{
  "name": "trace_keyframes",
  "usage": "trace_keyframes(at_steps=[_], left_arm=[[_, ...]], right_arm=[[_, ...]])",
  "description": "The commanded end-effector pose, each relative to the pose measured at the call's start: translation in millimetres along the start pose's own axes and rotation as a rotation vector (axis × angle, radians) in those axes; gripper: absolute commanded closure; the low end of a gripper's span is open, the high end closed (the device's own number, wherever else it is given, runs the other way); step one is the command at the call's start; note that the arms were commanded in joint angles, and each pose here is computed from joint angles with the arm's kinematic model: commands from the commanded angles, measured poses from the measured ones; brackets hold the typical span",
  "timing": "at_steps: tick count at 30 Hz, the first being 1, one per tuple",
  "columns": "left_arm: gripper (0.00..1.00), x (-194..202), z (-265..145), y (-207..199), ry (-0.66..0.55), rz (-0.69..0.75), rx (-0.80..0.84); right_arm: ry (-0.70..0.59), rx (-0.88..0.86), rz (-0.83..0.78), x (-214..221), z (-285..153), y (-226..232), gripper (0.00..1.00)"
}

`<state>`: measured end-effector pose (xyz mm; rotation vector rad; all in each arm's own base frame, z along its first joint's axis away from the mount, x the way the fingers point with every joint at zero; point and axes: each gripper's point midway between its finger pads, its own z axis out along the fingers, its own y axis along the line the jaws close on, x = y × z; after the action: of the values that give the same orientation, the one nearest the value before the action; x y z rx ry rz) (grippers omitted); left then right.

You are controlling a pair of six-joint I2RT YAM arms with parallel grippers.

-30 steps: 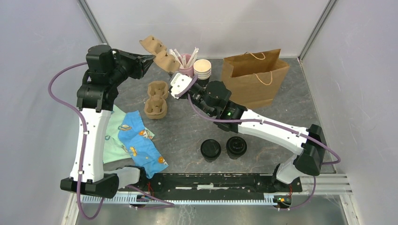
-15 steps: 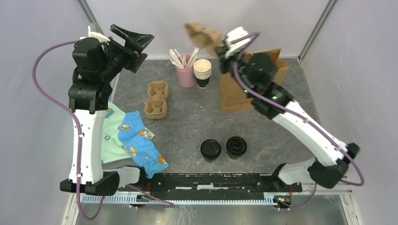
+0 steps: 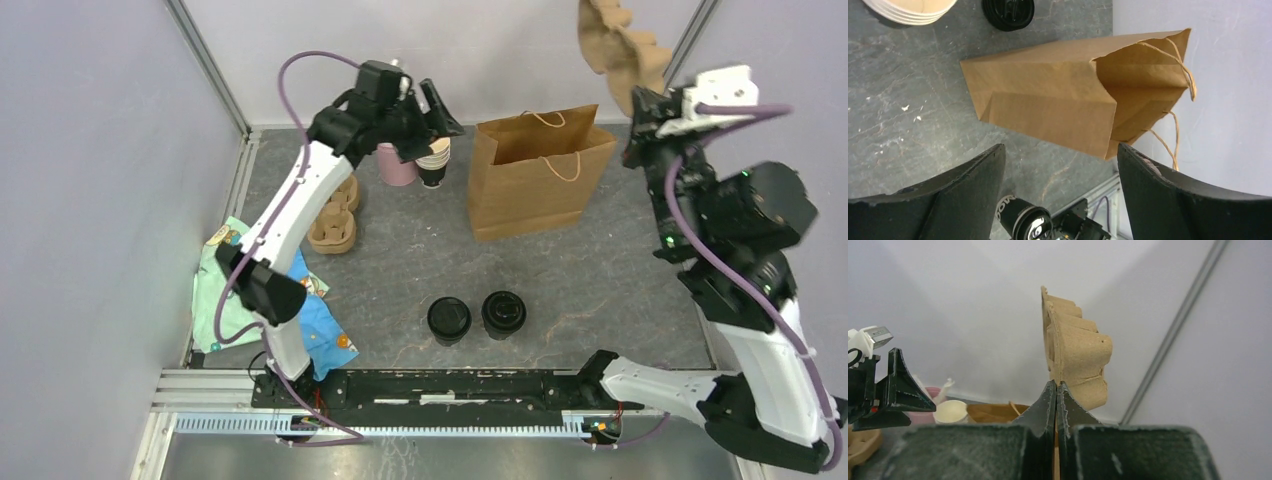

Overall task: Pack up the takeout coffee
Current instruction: Place the cup tray in the takeout bag.

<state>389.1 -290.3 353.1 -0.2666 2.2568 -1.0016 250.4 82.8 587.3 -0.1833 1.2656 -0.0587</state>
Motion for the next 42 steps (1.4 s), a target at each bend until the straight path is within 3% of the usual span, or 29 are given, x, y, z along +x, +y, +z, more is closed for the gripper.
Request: trace_keyframes(at_steps=[1, 12, 23, 39, 42], left_arm=[[0.13, -13.0, -2.4, -42.8, -0.136, 0.125, -0.003], [0.15, 24.8, 50.5, -56.2, -0.186, 0.232, -0.119], [0.3, 36.3, 86.1, -58.5, -0.249, 0.36, -0.174], [0.75, 18.5, 71.1, -34.8, -0.333, 0.543, -0.348], [0.92, 9.7, 58.6, -33.0, -0.356, 0.59, -0.379]], right_arm=[[0.082, 0.132, -0.094, 17.6, -31.1, -45.7, 1.0], [0.09, 0.185, -0.021, 18.6, -78.6, -89.0, 1.0], [0.079, 0.118, 0.016, 13.8, -86.6, -85.6, 1.0], [0.122, 0.034, 0.075, 15.1, -77.8, -62.2, 1.0], [0.18, -0.014, 0.092, 25.5, -69.1, -42.1, 1.0]])
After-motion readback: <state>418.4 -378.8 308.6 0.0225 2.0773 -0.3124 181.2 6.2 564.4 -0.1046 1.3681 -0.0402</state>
